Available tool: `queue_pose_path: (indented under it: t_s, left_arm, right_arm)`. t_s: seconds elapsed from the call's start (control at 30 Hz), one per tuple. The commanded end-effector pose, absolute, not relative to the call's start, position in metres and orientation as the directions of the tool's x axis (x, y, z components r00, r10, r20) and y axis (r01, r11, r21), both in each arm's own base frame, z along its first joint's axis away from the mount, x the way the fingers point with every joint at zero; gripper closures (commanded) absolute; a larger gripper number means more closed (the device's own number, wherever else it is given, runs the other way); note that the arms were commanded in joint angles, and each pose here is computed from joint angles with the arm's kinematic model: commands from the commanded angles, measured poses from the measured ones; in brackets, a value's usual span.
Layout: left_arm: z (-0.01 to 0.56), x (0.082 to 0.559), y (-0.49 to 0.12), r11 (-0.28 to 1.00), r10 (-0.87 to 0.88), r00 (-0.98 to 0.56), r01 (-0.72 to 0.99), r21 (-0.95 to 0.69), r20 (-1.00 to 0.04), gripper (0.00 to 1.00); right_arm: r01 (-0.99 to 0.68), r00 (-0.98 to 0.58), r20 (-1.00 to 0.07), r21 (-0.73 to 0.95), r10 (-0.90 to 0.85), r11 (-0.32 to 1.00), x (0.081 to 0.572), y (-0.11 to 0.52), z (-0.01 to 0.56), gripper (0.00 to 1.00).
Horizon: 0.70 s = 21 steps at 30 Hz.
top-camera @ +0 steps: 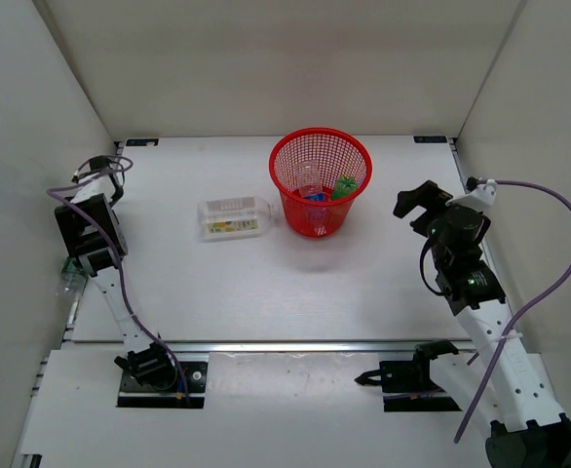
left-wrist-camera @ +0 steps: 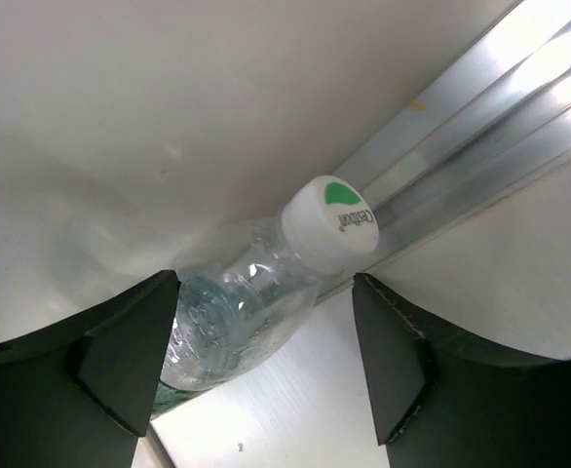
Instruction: Put the plastic bottles in the bin
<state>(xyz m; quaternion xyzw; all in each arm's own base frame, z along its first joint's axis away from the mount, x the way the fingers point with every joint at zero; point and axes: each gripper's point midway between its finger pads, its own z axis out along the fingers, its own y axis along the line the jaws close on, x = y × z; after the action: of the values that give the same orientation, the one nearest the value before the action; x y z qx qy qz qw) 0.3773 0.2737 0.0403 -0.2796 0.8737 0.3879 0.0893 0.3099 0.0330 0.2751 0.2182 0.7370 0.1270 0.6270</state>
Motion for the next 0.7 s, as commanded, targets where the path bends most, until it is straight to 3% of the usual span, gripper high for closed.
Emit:
queue_pose_path:
  t_s: [0.0, 0.1, 0.27, 0.37, 0.47, 0.67]
  left_arm:
    - [0.046, 0.363, 0.275, 0.505, -0.428, -0.822, -0.563, 0.654, -0.377, 0.19]
    - [0.038, 0.363, 0.277, 0.507, -0.437, -0.829, -0.548, 0.665, -0.35, 0.23]
    - [0.058, 0.375, 0.279, 0.453, -0.403, -0.839, -0.53, 0.717, -0.365, 0.19]
    - [0.076, 0.376, 0.277, 0.368, -0.37, -0.853, -0.498, 0.785, -0.368, 0.19]
    - [0.075, 0.384, 0.262, 0.442, -0.394, -0.841, -0.527, 0.726, -0.371, 0.13]
    - [0.071, 0.378, 0.276, 0.402, -0.413, -0.841, -0.513, 0.758, -0.351, 0.18]
  right_arm:
    - [0.149, -0.041, -0.866, 0.489, 0.499, 0.86, 0.31, 0.028, 0.293, 0.05]
    - [0.154, -0.046, -0.867, 0.484, 0.496, 0.861, 0.31, 0.027, 0.291, 0.05]
    - [0.172, -0.032, -0.87, 0.479, 0.491, 0.861, 0.305, 0.023, 0.296, 0.05]
    - [0.173, -0.014, -0.867, 0.489, 0.499, 0.855, 0.302, 0.022, 0.299, 0.05]
    - [0.181, -0.005, -0.865, 0.493, 0.502, 0.851, 0.3, 0.02, 0.299, 0.05]
    - [0.189, -0.002, -0.866, 0.491, 0.5, 0.85, 0.298, 0.021, 0.299, 0.06]
